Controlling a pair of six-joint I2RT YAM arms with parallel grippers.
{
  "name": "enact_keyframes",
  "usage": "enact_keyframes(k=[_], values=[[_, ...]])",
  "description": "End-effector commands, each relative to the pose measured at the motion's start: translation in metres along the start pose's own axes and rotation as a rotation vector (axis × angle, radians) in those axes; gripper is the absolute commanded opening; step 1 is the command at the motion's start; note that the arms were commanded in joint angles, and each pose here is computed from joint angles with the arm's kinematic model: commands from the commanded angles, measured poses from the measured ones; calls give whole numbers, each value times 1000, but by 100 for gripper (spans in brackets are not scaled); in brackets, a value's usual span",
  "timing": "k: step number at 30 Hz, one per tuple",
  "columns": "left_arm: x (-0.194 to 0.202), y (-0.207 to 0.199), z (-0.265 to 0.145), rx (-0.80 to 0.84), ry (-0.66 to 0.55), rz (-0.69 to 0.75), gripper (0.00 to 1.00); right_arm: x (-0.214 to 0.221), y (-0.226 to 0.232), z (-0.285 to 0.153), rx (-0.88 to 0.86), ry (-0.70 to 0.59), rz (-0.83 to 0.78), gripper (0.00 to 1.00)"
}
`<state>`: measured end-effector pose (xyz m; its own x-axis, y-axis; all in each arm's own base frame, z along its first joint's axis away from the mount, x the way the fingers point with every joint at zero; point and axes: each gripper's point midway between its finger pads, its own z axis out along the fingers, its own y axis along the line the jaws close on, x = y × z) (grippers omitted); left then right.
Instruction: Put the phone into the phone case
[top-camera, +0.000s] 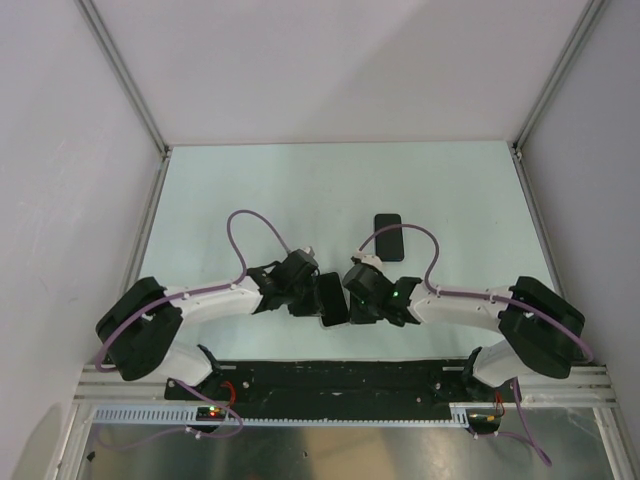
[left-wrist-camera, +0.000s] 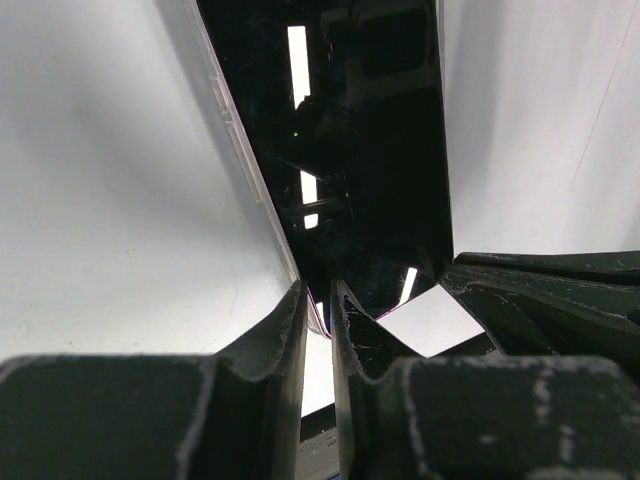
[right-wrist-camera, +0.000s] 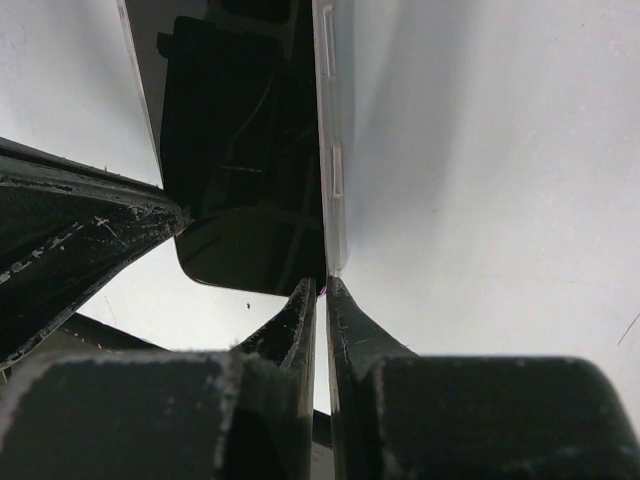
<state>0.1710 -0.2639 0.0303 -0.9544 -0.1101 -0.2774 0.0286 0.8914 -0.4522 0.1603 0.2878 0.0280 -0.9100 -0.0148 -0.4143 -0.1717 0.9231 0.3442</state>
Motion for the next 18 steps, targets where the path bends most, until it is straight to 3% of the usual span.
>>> enact_keyframes(k=[1,18], values=[[-2,-8,0,21,-3,-5,19,37,-43,19,180,104,-33,8],[6,1,-10,35,-11,-11,19,49,-52,38,288,175,-69,7]])
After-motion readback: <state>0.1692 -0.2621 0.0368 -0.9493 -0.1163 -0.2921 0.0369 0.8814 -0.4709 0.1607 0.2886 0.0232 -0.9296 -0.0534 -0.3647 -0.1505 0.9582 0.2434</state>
